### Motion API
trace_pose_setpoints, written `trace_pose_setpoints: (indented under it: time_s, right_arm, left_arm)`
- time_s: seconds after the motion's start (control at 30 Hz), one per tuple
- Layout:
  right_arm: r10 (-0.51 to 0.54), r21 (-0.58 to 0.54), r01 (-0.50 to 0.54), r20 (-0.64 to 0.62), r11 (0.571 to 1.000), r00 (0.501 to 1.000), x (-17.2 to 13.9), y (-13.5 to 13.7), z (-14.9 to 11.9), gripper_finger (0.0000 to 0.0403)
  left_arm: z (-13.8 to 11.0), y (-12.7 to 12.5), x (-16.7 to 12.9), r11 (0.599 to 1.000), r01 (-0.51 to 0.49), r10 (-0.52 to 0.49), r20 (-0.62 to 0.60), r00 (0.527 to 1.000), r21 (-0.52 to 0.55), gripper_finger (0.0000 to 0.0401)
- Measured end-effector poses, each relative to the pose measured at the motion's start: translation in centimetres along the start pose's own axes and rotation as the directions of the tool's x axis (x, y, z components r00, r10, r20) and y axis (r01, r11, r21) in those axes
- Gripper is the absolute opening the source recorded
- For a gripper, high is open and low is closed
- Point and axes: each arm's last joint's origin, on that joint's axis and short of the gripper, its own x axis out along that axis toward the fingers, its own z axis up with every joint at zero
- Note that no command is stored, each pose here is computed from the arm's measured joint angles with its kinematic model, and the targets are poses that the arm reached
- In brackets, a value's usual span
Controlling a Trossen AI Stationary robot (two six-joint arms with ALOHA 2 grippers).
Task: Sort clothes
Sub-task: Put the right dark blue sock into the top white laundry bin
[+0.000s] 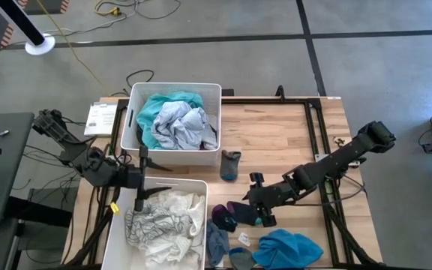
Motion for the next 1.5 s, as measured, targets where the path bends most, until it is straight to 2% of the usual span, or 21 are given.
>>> trace_pose_setpoints:
  time_s: [0.7,1.5]
  right_arm:
    - [0.002,0.007,-0.002,0.014,1.0,1.0,0.0,0.0,0.2,0.0202]
    - [0.012,-0.002,-0.012,0.015,1.0,1.0,-0.1,0.4,0.1,0.0202]
  left_arm:
    - [-2.2,-0.2,-0.2,0.987,0.048,-0.019,-0.187,0.982,0.153,0.0229]
    - [-2.4,-0.2,-0.2,0.984,0.054,-0.019,-0.206,0.978,0.168,0.0229]
